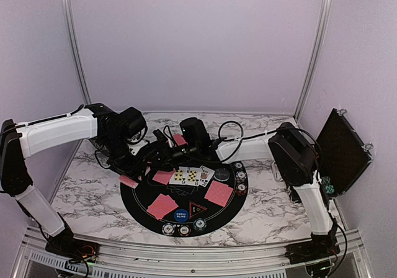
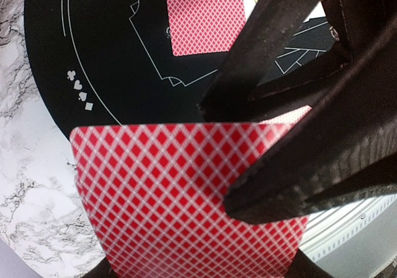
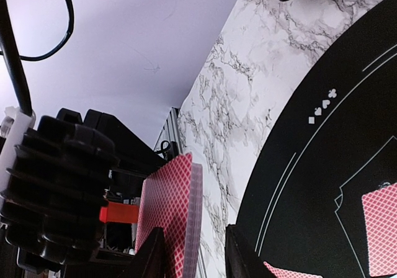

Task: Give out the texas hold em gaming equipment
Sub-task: Pick up the poker card from the face-down deck piles.

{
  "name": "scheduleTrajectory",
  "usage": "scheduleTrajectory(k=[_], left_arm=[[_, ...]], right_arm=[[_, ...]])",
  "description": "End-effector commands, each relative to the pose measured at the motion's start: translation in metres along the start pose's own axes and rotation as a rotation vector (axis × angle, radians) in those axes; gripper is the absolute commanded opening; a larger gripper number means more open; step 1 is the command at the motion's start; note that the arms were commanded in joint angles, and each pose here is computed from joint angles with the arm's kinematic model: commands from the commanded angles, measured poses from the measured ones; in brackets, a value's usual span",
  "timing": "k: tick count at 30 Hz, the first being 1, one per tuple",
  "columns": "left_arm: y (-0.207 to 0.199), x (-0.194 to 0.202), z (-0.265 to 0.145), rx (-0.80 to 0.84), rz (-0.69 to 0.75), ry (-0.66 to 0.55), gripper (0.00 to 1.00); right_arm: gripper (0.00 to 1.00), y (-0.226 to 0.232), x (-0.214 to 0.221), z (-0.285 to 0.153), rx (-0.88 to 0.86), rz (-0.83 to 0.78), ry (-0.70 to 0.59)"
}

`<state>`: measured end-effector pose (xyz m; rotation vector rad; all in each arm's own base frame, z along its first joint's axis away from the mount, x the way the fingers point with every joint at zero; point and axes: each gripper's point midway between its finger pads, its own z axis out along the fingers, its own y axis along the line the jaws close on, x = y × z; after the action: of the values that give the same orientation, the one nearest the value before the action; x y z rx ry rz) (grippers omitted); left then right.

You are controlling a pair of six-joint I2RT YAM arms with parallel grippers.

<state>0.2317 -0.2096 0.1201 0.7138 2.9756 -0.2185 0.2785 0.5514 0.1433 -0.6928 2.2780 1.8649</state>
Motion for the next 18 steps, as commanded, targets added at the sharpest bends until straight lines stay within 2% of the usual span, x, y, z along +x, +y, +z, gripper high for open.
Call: scheduleTrajectory(k=[1, 18], left_arm=[[-0.002, 0.001, -0.004, 0.004, 0.016, -0.003, 0.55], [-0.002, 0.001, -0.003, 0.004, 0.014, -0.001, 0.55]], right_arm=[[0.31, 0.017, -0.009, -0.011, -0.007, -0.029, -0.031], [0.30, 0.020, -0.016, -0.024, -0.004, -0.028, -0.065]])
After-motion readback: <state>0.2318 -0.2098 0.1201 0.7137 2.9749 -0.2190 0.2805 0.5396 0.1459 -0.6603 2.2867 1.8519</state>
